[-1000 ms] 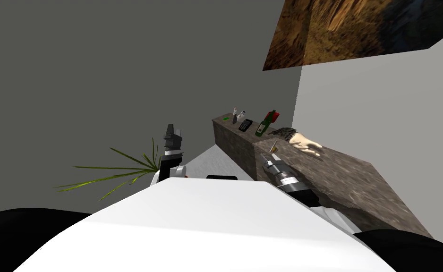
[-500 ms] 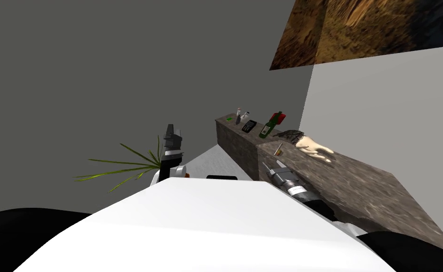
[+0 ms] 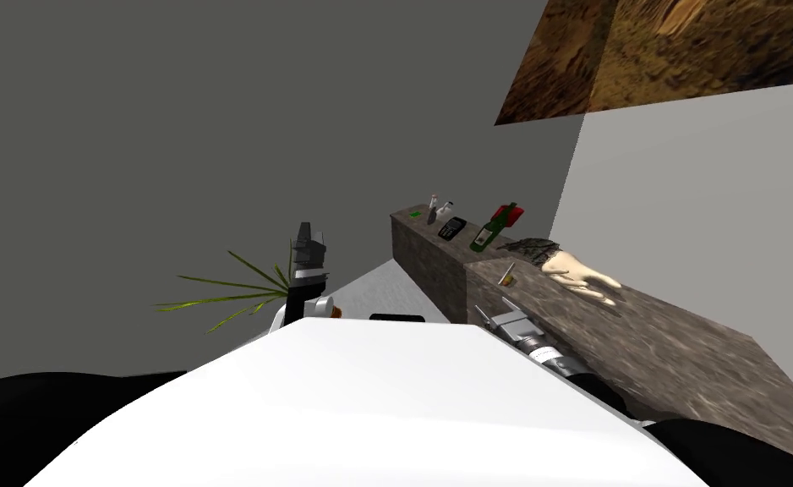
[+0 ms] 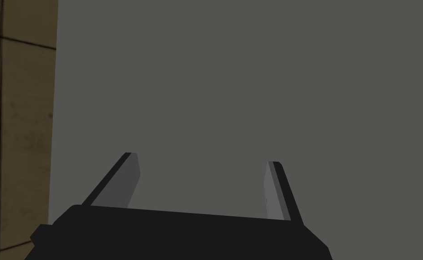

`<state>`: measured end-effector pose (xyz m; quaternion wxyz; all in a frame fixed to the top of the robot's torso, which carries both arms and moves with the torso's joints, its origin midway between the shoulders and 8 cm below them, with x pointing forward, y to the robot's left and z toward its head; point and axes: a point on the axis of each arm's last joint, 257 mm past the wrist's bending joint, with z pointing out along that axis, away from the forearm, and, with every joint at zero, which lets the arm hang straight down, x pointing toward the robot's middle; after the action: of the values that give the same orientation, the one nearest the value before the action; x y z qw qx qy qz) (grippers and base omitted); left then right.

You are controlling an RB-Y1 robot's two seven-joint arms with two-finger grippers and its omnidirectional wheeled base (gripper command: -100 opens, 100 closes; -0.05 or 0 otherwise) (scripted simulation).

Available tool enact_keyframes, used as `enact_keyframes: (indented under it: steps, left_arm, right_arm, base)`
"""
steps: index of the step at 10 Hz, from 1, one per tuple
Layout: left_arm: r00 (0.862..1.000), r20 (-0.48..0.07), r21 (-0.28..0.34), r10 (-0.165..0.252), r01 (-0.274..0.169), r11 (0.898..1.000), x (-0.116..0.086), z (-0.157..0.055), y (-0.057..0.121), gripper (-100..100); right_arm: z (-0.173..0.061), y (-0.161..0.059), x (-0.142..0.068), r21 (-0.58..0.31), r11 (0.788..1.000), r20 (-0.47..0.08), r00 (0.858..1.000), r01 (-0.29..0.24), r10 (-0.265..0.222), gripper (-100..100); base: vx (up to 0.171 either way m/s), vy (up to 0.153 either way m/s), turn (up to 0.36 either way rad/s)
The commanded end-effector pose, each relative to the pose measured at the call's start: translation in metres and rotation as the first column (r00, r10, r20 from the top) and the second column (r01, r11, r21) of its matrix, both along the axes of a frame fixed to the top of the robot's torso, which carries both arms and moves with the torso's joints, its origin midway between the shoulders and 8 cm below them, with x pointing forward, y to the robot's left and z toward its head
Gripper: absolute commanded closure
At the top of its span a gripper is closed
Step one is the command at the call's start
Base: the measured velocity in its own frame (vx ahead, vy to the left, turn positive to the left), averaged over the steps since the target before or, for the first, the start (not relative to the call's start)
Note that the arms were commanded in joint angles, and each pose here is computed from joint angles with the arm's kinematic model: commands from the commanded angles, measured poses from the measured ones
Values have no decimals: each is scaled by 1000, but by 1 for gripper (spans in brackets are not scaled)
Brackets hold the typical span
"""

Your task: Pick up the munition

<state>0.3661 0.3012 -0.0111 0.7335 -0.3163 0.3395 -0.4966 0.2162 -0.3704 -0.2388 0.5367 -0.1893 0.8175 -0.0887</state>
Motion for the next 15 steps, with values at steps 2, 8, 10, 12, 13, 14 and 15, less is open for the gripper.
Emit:
enact_keyframes:
  steps: [2,8,10,12,13,14,15]
  left_arm:
    - [1000,0,0,0,0,1000,0,0,0,0]
    - [1000,0,0,0,0,1000,0,0,0,0]
    - [1000,0,0,0,0,1000,0,0,0,0]
    - [1000,0,0,0,0,1000,0,0,0,0]
    - [1000,0,0,0,0,1000,0,0,0,0]
    - [1000,0,0,0,0,1000,0,0,0,0]
    - [1000,0,0,0,0,1000,0,0,0,0]
  right_arm:
    - [-12,-10,-19,-117,992,-67,997,-46,39,-100]
    - [-34,-30,-66,-352,913,-242,962,-205,123,-100]
    - [-39,-36,-81,-408,873,-300,942,-268,149,-100]
    - [-45,-40,-96,-453,828,-356,919,-331,173,-100]
    - [-49,-44,-111,-484,783,-408,892,-391,194,-100]
    - [-53,-47,-125,-502,741,-456,864,-446,212,-100]
    - [-54,-48,-125,-510,728,-461,861,-457,217,-100]
  base:
    - [30,-24,108]
    - [39,-44,138]
    - [41,-56,152]
    - [42,-53,130]
    - [57,-78,199]
    - [69,-115,287]
    - [47,-97,118]
